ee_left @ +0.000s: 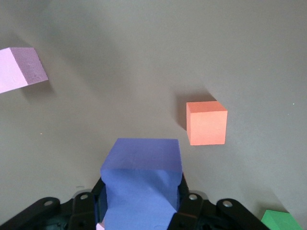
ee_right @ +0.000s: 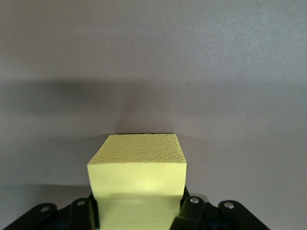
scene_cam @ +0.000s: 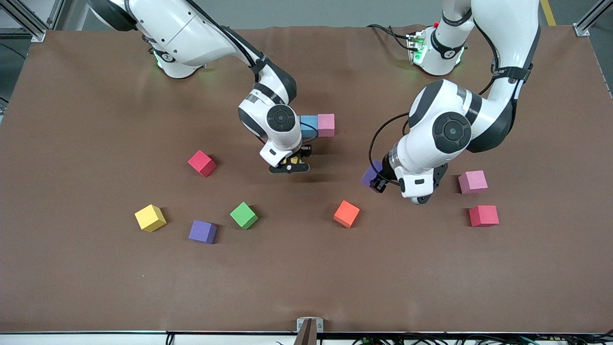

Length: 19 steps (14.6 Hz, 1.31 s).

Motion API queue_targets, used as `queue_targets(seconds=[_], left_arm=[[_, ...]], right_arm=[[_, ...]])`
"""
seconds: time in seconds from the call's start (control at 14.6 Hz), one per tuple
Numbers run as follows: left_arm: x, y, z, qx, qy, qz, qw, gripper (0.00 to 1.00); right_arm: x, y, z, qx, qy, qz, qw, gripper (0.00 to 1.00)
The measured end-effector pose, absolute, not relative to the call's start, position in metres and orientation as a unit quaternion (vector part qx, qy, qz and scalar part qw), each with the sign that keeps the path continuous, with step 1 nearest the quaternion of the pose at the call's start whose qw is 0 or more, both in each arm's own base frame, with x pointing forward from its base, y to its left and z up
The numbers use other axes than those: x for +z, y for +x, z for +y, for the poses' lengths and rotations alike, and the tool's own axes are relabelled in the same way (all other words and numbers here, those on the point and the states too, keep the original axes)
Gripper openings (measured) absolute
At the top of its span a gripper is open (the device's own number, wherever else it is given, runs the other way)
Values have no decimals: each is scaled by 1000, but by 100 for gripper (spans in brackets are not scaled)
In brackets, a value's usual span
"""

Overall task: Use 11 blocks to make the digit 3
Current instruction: 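Lower the yellow cube with the right gripper while the left gripper brings purple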

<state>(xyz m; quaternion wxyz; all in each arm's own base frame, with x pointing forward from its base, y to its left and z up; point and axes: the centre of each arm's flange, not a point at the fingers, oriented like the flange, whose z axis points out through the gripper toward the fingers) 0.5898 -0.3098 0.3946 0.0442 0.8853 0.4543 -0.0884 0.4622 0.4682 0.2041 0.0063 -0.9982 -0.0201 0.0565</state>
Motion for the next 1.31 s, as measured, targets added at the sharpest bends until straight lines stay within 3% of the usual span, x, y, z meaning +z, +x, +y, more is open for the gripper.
queue_targets(seconds=[0.89, 1.03, 1.24, 1.31], left_arm=[[358, 564, -330, -117, 865, 485, 43, 56], [348, 563, -330, -114, 850, 511, 52, 56], [331, 556, -336, -116, 822, 555, 54, 56], [327, 553, -341, -120, 806, 577, 53, 56]], right_arm=[[199, 454, 470, 55, -998, -22, 3, 56], [198, 456, 468, 54, -998, -21, 2, 69], [197, 459, 465, 48, -999, -23, -3, 98], [197, 459, 465, 47, -999, -25, -4, 100]])
